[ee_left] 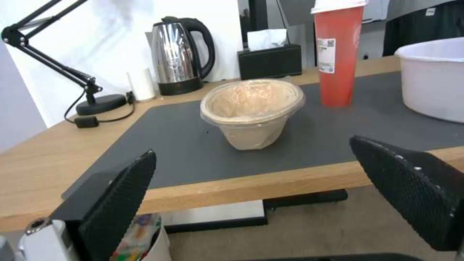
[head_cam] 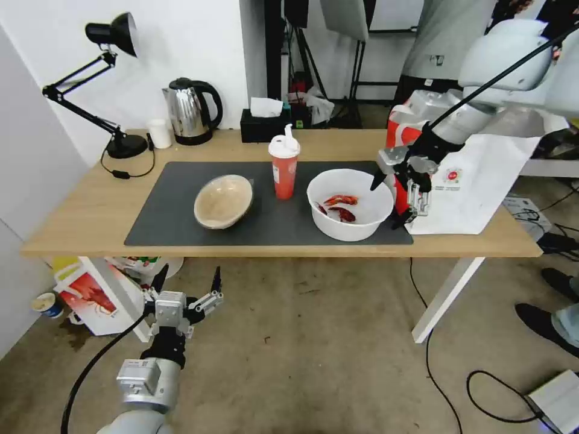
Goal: Pick up the trash from the table and place it into the takeout bag.
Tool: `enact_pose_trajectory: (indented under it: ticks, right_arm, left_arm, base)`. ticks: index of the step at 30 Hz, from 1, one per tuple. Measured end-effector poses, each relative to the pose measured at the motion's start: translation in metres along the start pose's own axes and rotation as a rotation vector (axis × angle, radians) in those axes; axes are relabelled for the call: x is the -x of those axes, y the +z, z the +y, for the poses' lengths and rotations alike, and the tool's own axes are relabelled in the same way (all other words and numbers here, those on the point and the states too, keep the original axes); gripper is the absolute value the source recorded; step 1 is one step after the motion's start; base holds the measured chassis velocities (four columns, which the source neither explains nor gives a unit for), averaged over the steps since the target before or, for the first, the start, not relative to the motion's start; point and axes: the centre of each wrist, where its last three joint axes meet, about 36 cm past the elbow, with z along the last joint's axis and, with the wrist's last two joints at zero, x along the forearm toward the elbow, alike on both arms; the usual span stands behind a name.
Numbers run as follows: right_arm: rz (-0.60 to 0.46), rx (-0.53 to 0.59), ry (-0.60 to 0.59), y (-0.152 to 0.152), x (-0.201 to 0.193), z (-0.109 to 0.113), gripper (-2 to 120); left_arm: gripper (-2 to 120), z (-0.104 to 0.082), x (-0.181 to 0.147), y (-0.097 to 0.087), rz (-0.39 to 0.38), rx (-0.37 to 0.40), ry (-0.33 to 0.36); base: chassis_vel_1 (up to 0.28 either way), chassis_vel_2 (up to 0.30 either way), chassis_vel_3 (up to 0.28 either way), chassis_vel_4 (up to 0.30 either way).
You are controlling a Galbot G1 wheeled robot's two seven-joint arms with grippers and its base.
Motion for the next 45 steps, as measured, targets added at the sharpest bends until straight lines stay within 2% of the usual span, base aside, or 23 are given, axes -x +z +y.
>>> enact_pose_trajectory:
  ticks: [12,45]
  right_arm:
    - [-0.015,-0.009,-0.042,-0.002,0.034,-0.014,100]
    - [-0.01,-0.012,-0.049,-0.004,0.054,-0.033,100]
  left_arm:
    - [100,0.0,0.0,0.0,0.0,0.0,0.0]
    - [100,0.0,0.0,0.0,0.0,0.0,0.0]
  base:
    - [0.0,0.0,0.0,0.0]
    - [0.0,0.0,0.0,0.0]
